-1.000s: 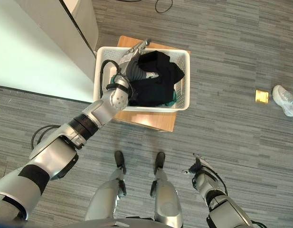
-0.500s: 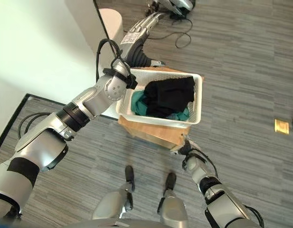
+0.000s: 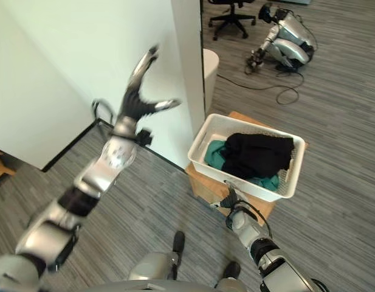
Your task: Pick up bed clothes into laundry basket.
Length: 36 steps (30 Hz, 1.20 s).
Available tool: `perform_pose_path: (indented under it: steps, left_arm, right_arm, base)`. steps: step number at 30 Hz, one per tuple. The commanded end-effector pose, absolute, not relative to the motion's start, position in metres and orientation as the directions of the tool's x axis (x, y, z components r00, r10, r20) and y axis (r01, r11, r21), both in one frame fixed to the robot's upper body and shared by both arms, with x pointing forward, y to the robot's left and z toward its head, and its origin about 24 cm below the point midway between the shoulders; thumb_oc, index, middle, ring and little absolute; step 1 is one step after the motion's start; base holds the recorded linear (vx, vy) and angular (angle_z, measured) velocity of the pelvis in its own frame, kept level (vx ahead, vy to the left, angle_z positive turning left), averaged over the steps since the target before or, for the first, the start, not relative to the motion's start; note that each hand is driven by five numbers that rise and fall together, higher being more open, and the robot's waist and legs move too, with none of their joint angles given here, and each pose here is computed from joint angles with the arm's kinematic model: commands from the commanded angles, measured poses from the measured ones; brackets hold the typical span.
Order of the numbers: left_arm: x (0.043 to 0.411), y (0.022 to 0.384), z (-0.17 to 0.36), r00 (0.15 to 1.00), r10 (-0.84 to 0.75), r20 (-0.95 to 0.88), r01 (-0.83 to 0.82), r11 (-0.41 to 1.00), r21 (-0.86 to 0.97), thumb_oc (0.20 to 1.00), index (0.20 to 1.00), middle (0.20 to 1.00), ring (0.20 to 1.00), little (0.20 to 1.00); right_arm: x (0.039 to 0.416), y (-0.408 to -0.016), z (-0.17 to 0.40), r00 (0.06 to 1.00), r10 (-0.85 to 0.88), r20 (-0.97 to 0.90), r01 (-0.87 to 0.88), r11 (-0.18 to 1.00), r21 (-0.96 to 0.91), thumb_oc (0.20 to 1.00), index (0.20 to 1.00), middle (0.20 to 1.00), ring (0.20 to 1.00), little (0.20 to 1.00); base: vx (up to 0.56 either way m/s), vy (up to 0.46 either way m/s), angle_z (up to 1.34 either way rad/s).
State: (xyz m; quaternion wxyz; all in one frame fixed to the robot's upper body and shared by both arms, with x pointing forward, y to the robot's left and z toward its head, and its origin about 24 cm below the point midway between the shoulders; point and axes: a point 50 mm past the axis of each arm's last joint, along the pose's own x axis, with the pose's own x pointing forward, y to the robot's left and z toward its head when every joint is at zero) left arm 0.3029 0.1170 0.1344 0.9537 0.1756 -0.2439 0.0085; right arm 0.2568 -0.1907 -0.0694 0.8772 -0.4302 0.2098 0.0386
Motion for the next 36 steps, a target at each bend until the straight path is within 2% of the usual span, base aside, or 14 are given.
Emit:
perform_pose_path:
  steps: [1,2,3,5,6,13,14,17,18,21,24,32,34,36]
  left_arm:
    - [0.303,0.118,0.116,0.909,-0.098,0.404,-0.048,0.94,0.337,1.0,1.0,1.0,1.0,1.0]
    - [0.287,0.135,0.065,0.976,-0.036,0.216,-0.036,0.946,0.321,1.0,1.0,1.0,1.0,1.0]
    - [0.283,0.143,0.047,0.99,0.003,0.141,-0.047,0.949,0.312,1.0,1.0,1.0,1.0,1.0]
    - [0.264,0.167,0.003,0.99,0.122,-0.075,-0.113,0.987,0.117,1.0,1.0,1.0,1.0,1.0]
    - [0.249,0.189,-0.027,0.949,0.221,-0.223,-0.201,0.974,0.105,1.0,1.0,1.0,1.0,1.0]
    - [0.215,0.214,-0.061,0.871,0.323,-0.371,-0.314,0.946,0.084,1.0,1.0,1.0,1.0,1.0]
    - [0.206,0.232,-0.059,0.854,0.365,-0.37,-0.355,0.93,0.097,1.0,1.0,1.0,1.0,1.0]
    - [0.204,0.244,-0.045,0.857,0.412,-0.309,-0.425,0.905,0.03,1.0,1.0,1.0,1.0,1.0]
    - [0.202,0.255,-0.03,0.851,0.475,-0.226,-0.49,0.872,-0.013,1.0,1.0,1.0,1.0,1.0]
    - [0.213,0.246,-0.003,0.896,0.432,-0.102,-0.441,0.891,-0.106,1.0,1.0,1.0,1.0,1.0]
    - [0.224,0.22,0.035,0.943,0.327,0.064,-0.293,0.904,-0.311,1.0,1.0,1.0,1.0,1.0]
    - [0.227,0.22,0.075,0.928,0.28,0.246,-0.217,0.943,-0.252,1.0,1.0,1.0,1.0,1.0]
    - [0.216,0.236,0.08,0.894,0.349,0.28,-0.291,0.929,-0.228,1.0,1.0,1.0,1.0,1.0]
    - [0.215,0.235,0.08,0.895,0.347,0.28,-0.288,0.93,-0.23,1.0,1.0,1.0,1.0,1.0]
  right_arm:
    - [0.273,-0.168,-0.051,0.95,-0.041,-0.311,-0.199,0.686,-0.7,1.0,1.0,1.0,1.0,1.0]
    - [0.274,-0.169,-0.049,0.953,-0.043,-0.301,-0.184,0.706,-0.684,1.0,1.0,1.0,1.0,1.0]
    - [0.273,-0.172,-0.048,0.952,-0.043,-0.303,-0.18,0.722,-0.668,1.0,1.0,1.0,1.0,1.0]
    - [0.271,-0.161,-0.043,0.959,0.013,-0.284,-0.194,0.761,-0.619,1.0,1.0,1.0,1.0,1.0]
    - [0.274,-0.159,-0.038,0.965,0.038,-0.259,-0.192,0.776,-0.601,1.0,1.0,1.0,1.0,1.0]
    - [0.291,-0.149,-0.007,0.99,0.073,-0.123,-0.132,0.805,-0.578,1.0,1.0,1.0,1.0,1.0]
    - [0.317,-0.142,0.059,0.989,0.111,0.101,-0.048,0.874,-0.484,1.0,1.0,1.0,1.0,1.0]
    - [0.298,-0.158,0.059,0.984,0.128,0.124,-0.05,0.866,-0.498,1.0,1.0,1.0,1.0,1.0]
    - [0.273,-0.173,0.066,0.965,0.203,0.165,-0.093,0.855,-0.51,1.0,1.0,1.0,1.0,1.0]
    - [0.275,-0.176,0.083,0.947,0.202,0.249,-0.056,0.869,-0.491,1.0,1.0,1.0,1.0,1.0]
    - [0.279,-0.177,0.11,0.897,0.148,0.416,0.084,0.867,-0.491,1.0,1.0,1.0,1.0,1.0]
    - [0.269,-0.185,0.102,0.916,0.135,0.377,0.104,0.829,-0.549,1.0,1.0,1.0,1.0,1.0]
    - [0.271,-0.164,0.089,0.926,0.246,0.287,-0.048,0.829,-0.558,1.0,1.0,1.0,1.0,1.0]
    - [0.275,-0.161,0.093,0.917,0.27,0.294,-0.055,0.815,-0.577,1.0,1.0,1.0,1.0,1.0]
  base:
    - [-0.08,-0.036,0.32]
    - [-0.15,0.003,0.31]
    - [-0.21,-0.027,0.45]
    - [-0.19,-0.115,0.95]
    - [-0.15,-0.195,1.25]
    - [0.07,-0.019,1.79]
    - [0.15,0.096,2.36]
    - [0.19,0.114,1.5]
    - [0.2,0.159,1.23]
    - [0.02,0.093,1.43]
    - [0.13,-0.146,1.89]
    - [0.03,-0.201,2.52]
    - [-0.04,-0.413,1.76]
    - [-0.04,-0.187,1.54]
